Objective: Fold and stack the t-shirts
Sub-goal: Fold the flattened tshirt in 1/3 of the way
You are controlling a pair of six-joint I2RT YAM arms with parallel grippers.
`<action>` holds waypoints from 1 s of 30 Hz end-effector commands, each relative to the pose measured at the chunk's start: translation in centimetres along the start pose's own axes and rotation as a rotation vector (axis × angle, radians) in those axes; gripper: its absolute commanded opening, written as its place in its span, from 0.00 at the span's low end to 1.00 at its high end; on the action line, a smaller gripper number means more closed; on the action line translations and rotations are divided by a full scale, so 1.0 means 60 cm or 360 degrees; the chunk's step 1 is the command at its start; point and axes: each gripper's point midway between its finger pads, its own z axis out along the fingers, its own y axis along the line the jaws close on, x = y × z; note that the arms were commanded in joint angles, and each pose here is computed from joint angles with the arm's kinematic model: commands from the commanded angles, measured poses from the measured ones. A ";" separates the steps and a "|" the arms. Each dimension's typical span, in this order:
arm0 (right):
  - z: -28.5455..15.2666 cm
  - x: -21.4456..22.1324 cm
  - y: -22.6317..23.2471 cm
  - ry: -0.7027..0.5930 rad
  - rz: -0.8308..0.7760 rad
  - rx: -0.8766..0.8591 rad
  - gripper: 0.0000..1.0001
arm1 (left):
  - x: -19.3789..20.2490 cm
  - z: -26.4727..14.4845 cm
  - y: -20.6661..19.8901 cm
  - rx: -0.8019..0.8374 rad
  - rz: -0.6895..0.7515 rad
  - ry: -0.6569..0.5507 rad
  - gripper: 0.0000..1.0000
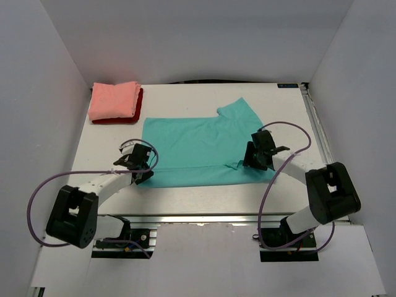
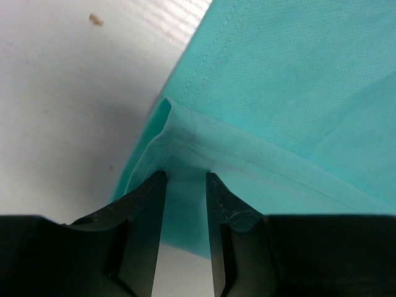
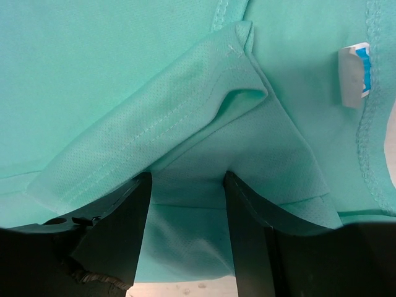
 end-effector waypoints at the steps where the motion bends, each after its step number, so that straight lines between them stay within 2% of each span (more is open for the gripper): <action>1: -0.022 0.126 -0.064 0.0396 -0.0017 0.0197 0.58 | 0.025 -0.017 0.031 -0.0056 0.0001 0.0045 0.44; 8: -0.051 0.152 -0.074 0.0407 0.0006 0.0180 0.59 | 0.030 -0.031 0.037 -0.0028 -0.0014 0.0026 0.43; 12: -0.061 0.127 -0.066 0.0340 -0.0008 0.0156 0.60 | 0.020 -0.037 0.030 -0.0003 -0.0025 0.0001 0.44; 17: -0.073 0.085 -0.039 0.0298 -0.0074 0.0080 0.64 | -0.005 -0.061 -0.003 0.0089 -0.0011 -0.0026 0.50; 24: -0.144 -0.047 0.022 0.0047 -0.0170 -0.0071 0.67 | -0.112 -0.140 -0.057 0.0182 0.0010 -0.0226 0.54; 26: -0.183 -0.110 0.044 -0.0099 -0.0220 -0.0117 0.68 | -0.161 -0.168 -0.078 0.0176 0.0056 -0.0308 0.55; 28: -0.213 -0.161 0.050 -0.0232 -0.0245 -0.0095 0.68 | -0.188 -0.166 -0.096 0.0133 0.0115 -0.0325 0.55; 30: -0.262 -0.238 0.066 -0.0459 -0.0296 -0.0100 0.68 | -0.243 -0.189 -0.124 0.0142 0.0162 -0.0444 0.55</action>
